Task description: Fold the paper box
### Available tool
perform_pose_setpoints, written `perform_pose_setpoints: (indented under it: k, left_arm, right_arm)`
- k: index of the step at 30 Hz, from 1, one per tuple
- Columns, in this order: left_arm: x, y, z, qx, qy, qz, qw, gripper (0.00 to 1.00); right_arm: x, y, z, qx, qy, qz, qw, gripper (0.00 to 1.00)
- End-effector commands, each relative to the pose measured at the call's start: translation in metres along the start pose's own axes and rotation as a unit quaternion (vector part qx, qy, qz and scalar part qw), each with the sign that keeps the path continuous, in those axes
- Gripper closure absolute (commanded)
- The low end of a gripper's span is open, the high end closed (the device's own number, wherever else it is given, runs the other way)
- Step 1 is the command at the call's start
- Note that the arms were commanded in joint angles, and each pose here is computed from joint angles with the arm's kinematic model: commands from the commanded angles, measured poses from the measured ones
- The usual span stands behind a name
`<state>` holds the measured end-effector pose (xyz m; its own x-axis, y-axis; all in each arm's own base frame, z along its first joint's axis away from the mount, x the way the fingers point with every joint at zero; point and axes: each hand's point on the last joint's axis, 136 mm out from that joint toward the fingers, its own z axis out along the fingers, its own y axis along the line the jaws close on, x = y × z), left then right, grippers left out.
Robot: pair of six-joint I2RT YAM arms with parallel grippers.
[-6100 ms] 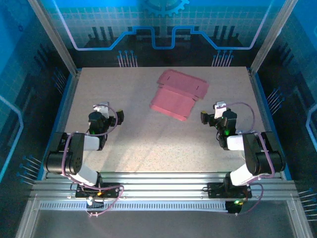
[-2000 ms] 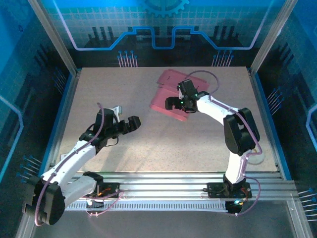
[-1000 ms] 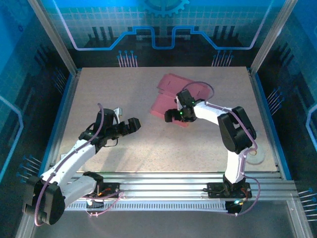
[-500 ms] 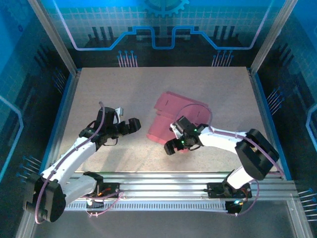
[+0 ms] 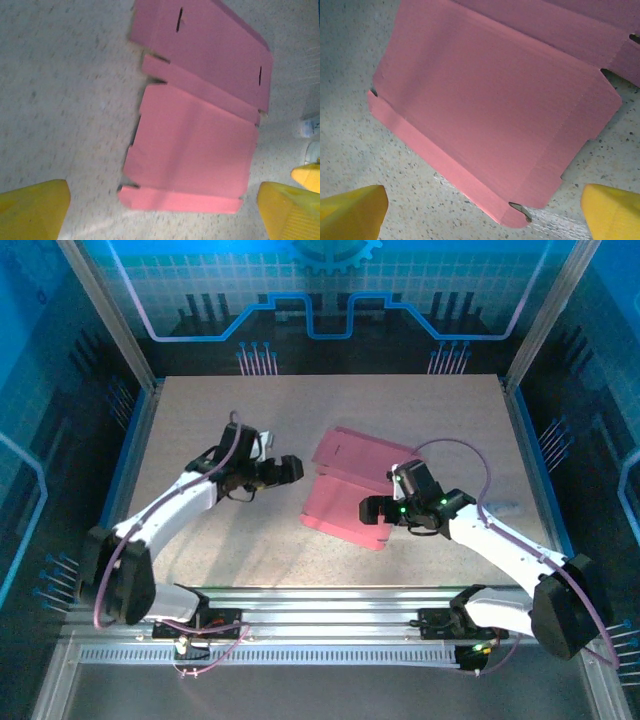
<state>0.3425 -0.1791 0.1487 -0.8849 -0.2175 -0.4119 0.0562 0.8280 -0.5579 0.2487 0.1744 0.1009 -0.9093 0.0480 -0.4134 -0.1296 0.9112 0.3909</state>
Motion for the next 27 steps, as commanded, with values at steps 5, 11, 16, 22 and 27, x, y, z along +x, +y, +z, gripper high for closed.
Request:
perform_pose_setpoints:
  k: [5, 11, 16, 22, 27]
  left_arm:
    - [-0.037, -0.019, 0.044, -0.021, 0.037, 0.068, 0.997, 0.07]
    - [-0.054, -0.015, 0.091, -0.051, 0.069, 0.087, 0.993, 0.10]
    - [-0.062, -0.014, 0.119, -0.054, 0.084, 0.090, 0.991, 0.11]
    - [-0.070, -0.015, 0.143, -0.065, 0.085, 0.102, 0.989, 0.13]
    - [-0.076, -0.005, 0.158, -0.097, 0.092, 0.113, 0.985, 0.14]
  right_arm:
    - [0.004, 0.017, 0.018, -0.071, 0.013, 0.054, 0.996, 0.00]
    - [0.015, 0.002, 0.038, -0.057, 0.029, 0.096, 0.993, 0.00]
    - [0.022, 0.000, 0.049, -0.060, 0.042, 0.108, 0.991, 0.00]
    - [0.035, -0.002, 0.058, -0.061, 0.068, 0.110, 0.990, 0.00]
    - [0.053, -0.007, 0.064, -0.054, 0.098, 0.101, 0.989, 0.00]
